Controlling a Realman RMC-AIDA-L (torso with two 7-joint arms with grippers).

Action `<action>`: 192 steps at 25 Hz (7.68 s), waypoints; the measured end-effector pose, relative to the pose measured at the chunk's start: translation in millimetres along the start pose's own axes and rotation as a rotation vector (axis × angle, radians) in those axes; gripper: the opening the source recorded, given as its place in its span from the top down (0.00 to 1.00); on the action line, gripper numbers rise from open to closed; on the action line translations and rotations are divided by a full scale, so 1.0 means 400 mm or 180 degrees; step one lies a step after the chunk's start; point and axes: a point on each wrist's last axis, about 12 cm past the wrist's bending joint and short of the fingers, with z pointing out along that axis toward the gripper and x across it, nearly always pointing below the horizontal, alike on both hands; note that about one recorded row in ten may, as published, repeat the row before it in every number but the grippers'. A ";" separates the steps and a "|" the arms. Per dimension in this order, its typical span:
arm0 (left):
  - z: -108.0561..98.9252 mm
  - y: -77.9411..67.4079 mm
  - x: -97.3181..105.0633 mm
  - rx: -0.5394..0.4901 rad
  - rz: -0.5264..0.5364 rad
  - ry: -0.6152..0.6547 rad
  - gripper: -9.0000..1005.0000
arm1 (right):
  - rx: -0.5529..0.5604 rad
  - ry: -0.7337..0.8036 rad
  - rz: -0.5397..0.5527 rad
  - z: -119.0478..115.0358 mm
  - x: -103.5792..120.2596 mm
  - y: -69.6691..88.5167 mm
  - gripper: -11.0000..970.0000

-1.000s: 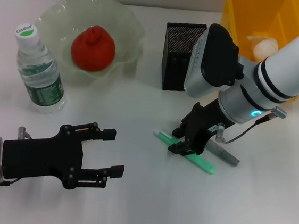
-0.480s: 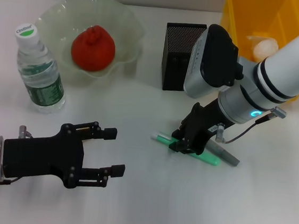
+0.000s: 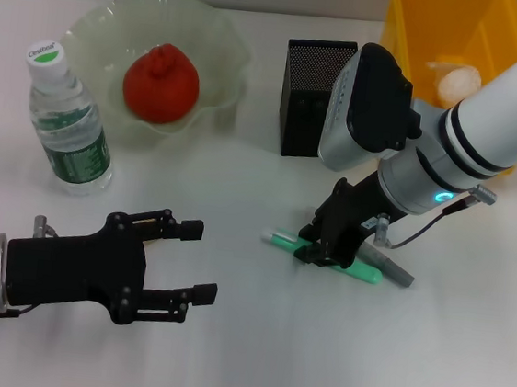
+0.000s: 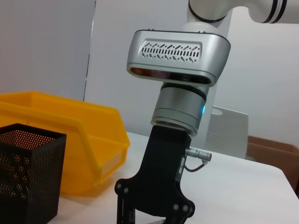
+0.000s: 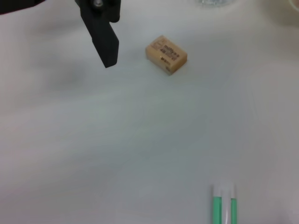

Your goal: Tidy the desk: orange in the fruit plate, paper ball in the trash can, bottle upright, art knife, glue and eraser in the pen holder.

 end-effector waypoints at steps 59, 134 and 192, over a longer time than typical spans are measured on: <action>0.029 -0.017 -0.005 0.0005 0.0008 -0.0389 0.25 | 0.1433 -0.3812 0.1118 -0.081 0.180 -0.067 0.73; -0.094 -0.025 0.058 -0.0823 0.0070 -0.0242 0.27 | -0.0120 -0.2674 0.0629 -0.140 0.305 0.057 0.28; -0.023 0.087 0.078 -0.1089 0.0119 0.0750 0.48 | -0.0128 -0.2387 0.0413 -0.074 0.357 0.115 0.29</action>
